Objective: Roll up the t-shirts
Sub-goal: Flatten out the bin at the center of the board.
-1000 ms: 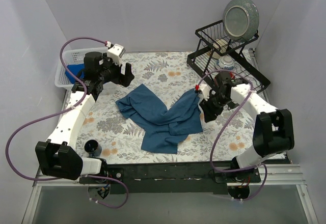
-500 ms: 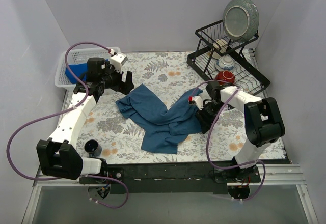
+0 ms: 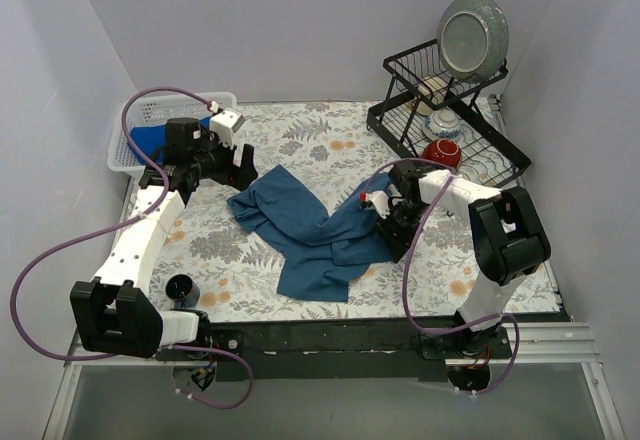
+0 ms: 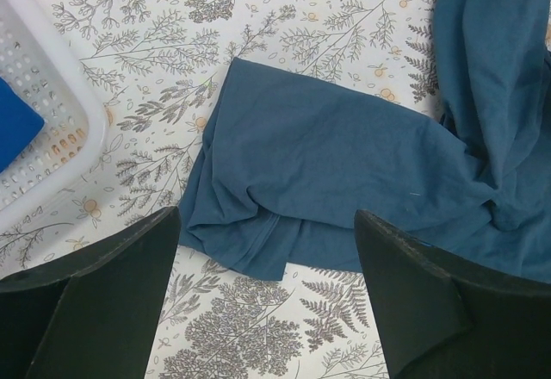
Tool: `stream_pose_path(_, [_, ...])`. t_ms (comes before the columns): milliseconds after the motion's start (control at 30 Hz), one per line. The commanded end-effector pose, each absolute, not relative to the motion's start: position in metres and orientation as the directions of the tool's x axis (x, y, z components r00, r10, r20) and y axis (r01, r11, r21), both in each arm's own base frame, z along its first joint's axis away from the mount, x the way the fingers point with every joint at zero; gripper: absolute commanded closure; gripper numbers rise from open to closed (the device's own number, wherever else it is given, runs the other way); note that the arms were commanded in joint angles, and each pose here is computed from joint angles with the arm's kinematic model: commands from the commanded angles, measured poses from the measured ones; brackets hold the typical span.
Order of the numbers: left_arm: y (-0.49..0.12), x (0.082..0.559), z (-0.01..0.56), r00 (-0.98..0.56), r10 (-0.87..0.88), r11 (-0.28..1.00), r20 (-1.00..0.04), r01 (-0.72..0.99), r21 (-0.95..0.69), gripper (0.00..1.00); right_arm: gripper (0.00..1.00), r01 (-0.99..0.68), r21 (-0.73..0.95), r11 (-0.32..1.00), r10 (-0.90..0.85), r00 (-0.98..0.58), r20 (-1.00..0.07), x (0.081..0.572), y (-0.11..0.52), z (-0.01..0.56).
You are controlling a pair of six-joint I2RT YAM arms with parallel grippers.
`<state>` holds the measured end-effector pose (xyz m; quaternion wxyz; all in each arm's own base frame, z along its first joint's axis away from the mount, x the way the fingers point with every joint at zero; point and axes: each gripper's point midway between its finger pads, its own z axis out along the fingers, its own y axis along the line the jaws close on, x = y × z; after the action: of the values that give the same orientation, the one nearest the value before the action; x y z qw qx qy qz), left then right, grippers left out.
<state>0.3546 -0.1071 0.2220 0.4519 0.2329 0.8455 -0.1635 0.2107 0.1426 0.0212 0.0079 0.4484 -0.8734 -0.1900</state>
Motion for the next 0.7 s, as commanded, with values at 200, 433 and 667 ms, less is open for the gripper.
stream_pose_path(200, [-0.105,0.346,0.228,-0.466,0.238,0.832,-0.852,0.551,-0.069,0.18,0.49,-0.829,0.152,0.539,-0.825,-0.555,-0.101,0.216,0.132,-0.024])
stream_pose_path(433, [-0.104,0.344,0.223,-0.477,0.232,0.832,-0.848,0.548,-0.081,0.18,0.51,-0.86,0.1,0.501,-0.851,-0.511,-0.124,0.235,0.147,-0.021])
stream_pose_path(667, [-0.099,0.342,0.22,-0.487,0.226,0.838,-0.844,0.538,-0.086,0.17,0.53,-0.898,0.064,0.436,-0.897,-0.439,-0.051,0.218,0.147,-0.04])
